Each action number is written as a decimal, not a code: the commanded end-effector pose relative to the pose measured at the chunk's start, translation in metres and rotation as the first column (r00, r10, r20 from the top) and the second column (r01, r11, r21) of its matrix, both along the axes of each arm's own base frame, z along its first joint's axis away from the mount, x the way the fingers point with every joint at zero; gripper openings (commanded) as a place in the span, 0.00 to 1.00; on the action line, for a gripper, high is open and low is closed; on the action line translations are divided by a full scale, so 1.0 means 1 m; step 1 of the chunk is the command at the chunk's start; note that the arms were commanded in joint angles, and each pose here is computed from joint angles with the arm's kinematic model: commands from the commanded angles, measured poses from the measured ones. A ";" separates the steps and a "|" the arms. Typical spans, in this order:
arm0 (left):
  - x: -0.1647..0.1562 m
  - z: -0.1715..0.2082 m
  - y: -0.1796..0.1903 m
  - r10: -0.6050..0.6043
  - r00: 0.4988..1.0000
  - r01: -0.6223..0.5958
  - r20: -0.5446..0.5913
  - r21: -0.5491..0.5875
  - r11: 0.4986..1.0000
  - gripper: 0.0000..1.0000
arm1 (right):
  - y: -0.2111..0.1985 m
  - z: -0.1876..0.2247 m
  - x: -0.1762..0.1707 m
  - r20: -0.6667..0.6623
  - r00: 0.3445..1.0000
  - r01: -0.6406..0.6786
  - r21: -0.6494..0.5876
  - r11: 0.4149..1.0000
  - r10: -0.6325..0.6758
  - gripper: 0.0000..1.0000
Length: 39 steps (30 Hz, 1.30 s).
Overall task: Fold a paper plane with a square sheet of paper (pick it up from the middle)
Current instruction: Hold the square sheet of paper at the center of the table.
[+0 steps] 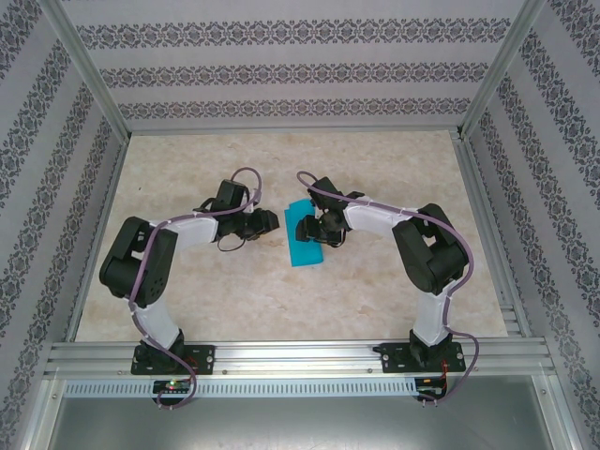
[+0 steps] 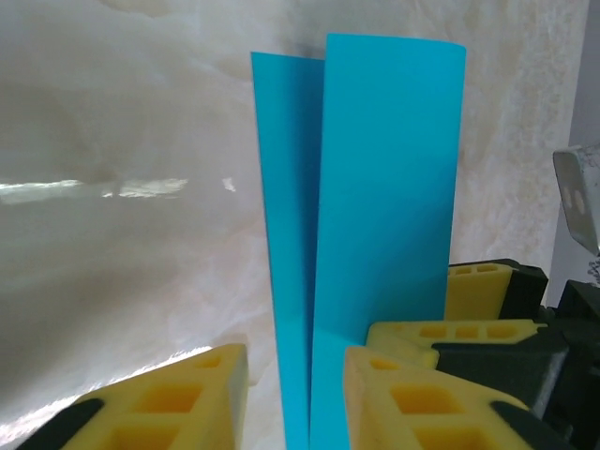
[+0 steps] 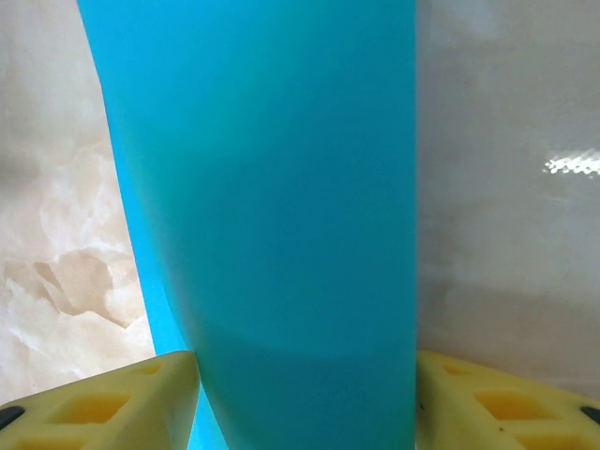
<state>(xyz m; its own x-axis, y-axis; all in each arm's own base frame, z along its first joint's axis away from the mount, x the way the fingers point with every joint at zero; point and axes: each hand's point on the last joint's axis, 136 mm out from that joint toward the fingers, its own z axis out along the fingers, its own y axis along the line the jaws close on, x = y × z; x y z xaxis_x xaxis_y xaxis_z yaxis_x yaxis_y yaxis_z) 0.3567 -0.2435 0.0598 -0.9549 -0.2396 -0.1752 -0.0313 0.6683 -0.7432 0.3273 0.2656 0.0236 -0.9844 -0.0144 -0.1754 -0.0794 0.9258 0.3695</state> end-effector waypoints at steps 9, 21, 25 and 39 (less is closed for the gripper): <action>0.021 0.006 -0.048 -0.053 0.998 0.055 0.026 -0.112 0.992 0.09 | 0.006 -0.007 -0.007 -0.026 0.998 -0.052 -0.027 0.998 0.052 0.60; 0.032 -0.009 -0.059 -0.056 0.998 0.056 -0.001 -0.125 0.991 0.02 | 0.011 -0.009 -0.010 -0.045 0.996 -0.080 -0.023 0.997 0.079 0.59; 0.030 -0.018 -0.059 -0.060 0.998 0.057 -0.027 -0.100 0.993 0.01 | 0.013 -0.008 -0.009 -0.043 0.996 -0.082 -0.018 0.996 0.081 0.59; 0.021 -0.043 -0.051 -0.077 0.993 0.078 -0.093 0.001 0.997 0.00 | 0.020 0.014 -0.003 -0.016 0.998 -0.063 0.026 0.998 0.064 0.60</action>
<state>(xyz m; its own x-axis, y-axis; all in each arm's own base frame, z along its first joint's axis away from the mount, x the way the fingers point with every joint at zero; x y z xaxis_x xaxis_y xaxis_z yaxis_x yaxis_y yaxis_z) 0.3806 -0.2928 0.0241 -0.9778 -0.1901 -0.0880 -0.0576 0.6479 -0.7596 0.3217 0.2767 0.0275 -0.9867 -0.0716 -0.1459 -0.1217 0.9203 0.3718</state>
